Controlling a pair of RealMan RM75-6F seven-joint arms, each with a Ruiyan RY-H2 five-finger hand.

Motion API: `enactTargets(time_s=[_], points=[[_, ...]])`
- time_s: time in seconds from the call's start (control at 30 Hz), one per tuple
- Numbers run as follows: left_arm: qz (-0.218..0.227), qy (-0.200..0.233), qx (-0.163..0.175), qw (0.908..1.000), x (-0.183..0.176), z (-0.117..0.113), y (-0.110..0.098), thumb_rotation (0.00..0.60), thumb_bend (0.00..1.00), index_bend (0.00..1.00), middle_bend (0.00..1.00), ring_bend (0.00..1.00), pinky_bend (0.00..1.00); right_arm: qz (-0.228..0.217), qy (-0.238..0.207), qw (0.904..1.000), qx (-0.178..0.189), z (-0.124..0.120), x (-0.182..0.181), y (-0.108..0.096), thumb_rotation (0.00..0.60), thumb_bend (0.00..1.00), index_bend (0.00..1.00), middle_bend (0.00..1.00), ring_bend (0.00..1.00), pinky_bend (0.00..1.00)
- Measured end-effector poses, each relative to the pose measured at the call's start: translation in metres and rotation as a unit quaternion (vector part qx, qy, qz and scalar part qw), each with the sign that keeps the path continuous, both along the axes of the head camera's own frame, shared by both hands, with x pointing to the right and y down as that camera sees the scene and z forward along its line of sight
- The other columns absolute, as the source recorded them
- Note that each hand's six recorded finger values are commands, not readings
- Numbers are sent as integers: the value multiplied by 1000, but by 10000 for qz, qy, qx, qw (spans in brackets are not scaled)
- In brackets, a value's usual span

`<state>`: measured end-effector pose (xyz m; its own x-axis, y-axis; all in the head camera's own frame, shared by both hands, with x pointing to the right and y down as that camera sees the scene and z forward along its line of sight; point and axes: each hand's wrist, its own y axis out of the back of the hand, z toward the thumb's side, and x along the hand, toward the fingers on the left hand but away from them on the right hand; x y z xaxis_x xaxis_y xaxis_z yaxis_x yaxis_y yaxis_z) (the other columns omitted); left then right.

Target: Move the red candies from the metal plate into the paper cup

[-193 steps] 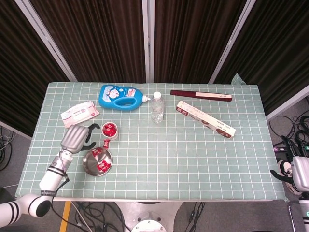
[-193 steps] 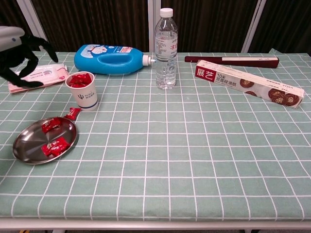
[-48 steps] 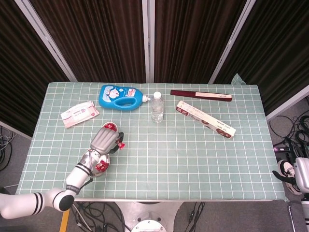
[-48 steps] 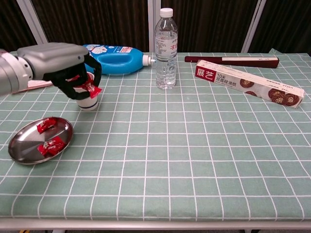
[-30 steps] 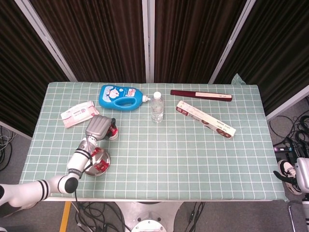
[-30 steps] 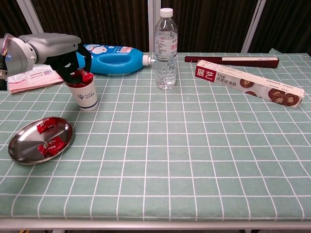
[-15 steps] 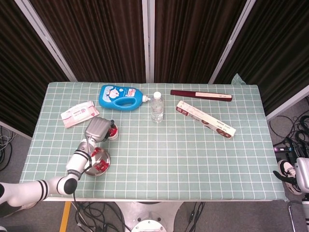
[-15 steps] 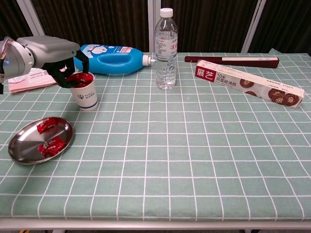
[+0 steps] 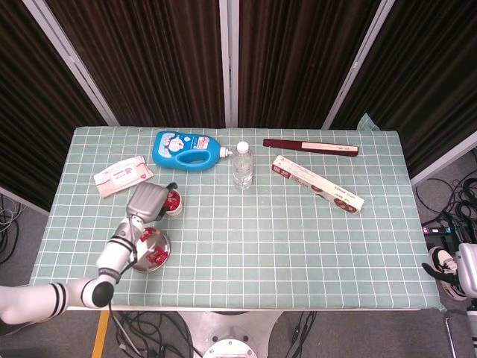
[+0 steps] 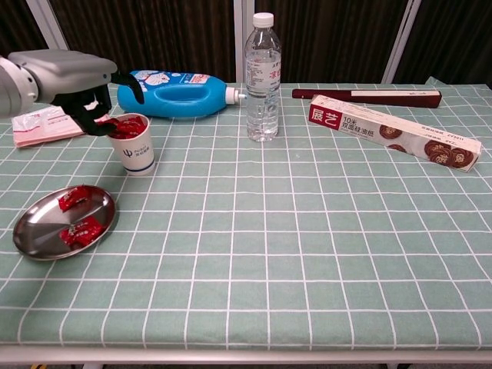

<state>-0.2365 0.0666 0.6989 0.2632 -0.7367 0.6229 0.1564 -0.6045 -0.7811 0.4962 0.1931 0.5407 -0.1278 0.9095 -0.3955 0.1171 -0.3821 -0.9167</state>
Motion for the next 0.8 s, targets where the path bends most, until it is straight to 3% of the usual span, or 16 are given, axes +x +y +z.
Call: enactTargets(time_s=[0.13,0.23,0.3,0.37,0.47,0.6,0.8], points=[[-342,349,189,9986,-12,-18,-2,600,414,273,844,920,1000,11,-4,10000,24,-1,1,0,600,32,0,156,6,358],[-680,579,488,9948,-33,-37,-3,600,384,273,720,761,984,11,-12,10000,49,-1,2,0,600,33,0,153,4,312],[-872,641,736,9914,-53,-50,-2,600,362,273,625,638,891,-12,-21,10000,62,-1,2,-1,600,34,0,146,1,269],[-1007,624,909,9888,-72,-59,4,600,322,273,484,467,648,-37,-55,10000,70,-1,2,-1,600,39,0,138,0,241],[-1186,474,1077,9860,-105,-68,20,600,268,273,360,327,429,-106,-117,9998,79,-1,1,0,600,56,0,127,0,218],[-1420,158,1288,9813,-147,-76,46,600,245,273,314,264,328,-149,-117,9998,86,1,0,2,600,59,0,115,0,198],[-1795,-107,1378,9740,-189,-88,87,600,245,273,313,264,315,-185,-123,9996,159,2,-5,4,600,60,0,115,0,195]])
